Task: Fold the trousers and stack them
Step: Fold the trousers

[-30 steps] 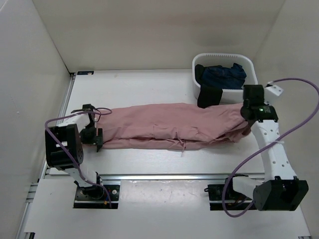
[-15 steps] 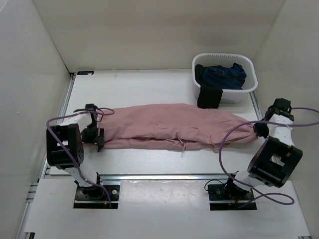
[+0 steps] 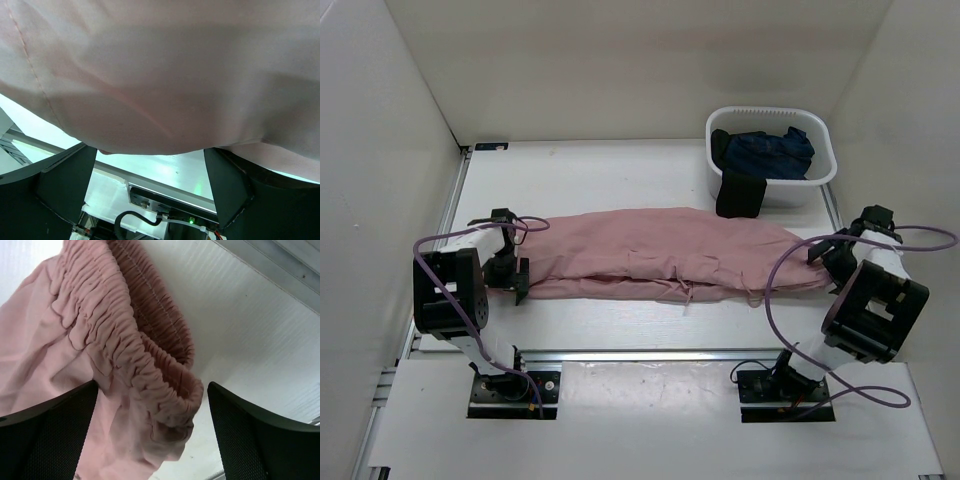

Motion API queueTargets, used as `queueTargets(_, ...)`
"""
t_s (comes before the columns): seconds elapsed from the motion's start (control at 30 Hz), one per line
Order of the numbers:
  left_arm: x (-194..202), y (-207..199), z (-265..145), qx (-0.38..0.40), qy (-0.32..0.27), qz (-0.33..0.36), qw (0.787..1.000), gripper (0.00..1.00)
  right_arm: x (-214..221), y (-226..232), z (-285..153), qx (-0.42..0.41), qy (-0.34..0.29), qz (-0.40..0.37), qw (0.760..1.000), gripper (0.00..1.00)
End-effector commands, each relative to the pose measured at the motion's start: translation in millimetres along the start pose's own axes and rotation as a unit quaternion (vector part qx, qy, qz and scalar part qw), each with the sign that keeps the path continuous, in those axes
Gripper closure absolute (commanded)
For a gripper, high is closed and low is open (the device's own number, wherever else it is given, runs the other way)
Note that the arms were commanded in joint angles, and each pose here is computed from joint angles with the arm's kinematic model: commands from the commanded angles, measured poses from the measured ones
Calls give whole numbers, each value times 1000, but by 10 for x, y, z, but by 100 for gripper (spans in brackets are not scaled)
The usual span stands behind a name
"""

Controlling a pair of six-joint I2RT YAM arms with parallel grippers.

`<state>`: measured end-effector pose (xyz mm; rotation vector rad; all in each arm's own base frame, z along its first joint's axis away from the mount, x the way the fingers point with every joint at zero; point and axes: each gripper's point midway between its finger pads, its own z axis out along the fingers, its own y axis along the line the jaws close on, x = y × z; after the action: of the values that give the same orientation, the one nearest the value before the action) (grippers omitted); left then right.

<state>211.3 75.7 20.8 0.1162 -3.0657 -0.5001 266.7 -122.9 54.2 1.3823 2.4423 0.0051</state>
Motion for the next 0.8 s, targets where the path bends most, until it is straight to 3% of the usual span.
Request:
queueTargets(0.0,-12,15,181,-16,-2,-11,1000,0,-62,20,111,11,-15,2,1000,5)
queueTargets(0.13,10,34,177,-22,3,-10,1000,0,-29,-82,329,39,-25,10,999,5)
queueTargets(0.23,56,64,195,-32,9,-8,999,0,57,-72,489,35,-17,5,999,12)
queueTargets(0.27,101,57,214,-32,14,-6,999,0,133,-115,546,43,-4,9,999,27)
queueTargets(0.33,133,94,218,-37,16,-11,999,0,172,-46,570,42,-5,-6,999,47)
queueTargets(0.37,144,120,227,-37,19,-17,999,0,242,-60,606,46,4,-11,999,66)
queueTargets(0.47,154,173,227,-36,19,-30,999,0,247,-138,598,80,-8,-15,997,100)
queueTargets(0.6,-34,177,56,-12,-21,-49,999,0,49,-62,303,103,-74,-42,991,100)
queueTargets(0.67,-129,151,-27,5,-42,-55,998,0,-193,-37,-42,125,-146,-49,980,100)
queueTargets(0.77,-149,137,-39,10,-40,-54,998,0,-315,372,-624,109,-238,-122,957,100)
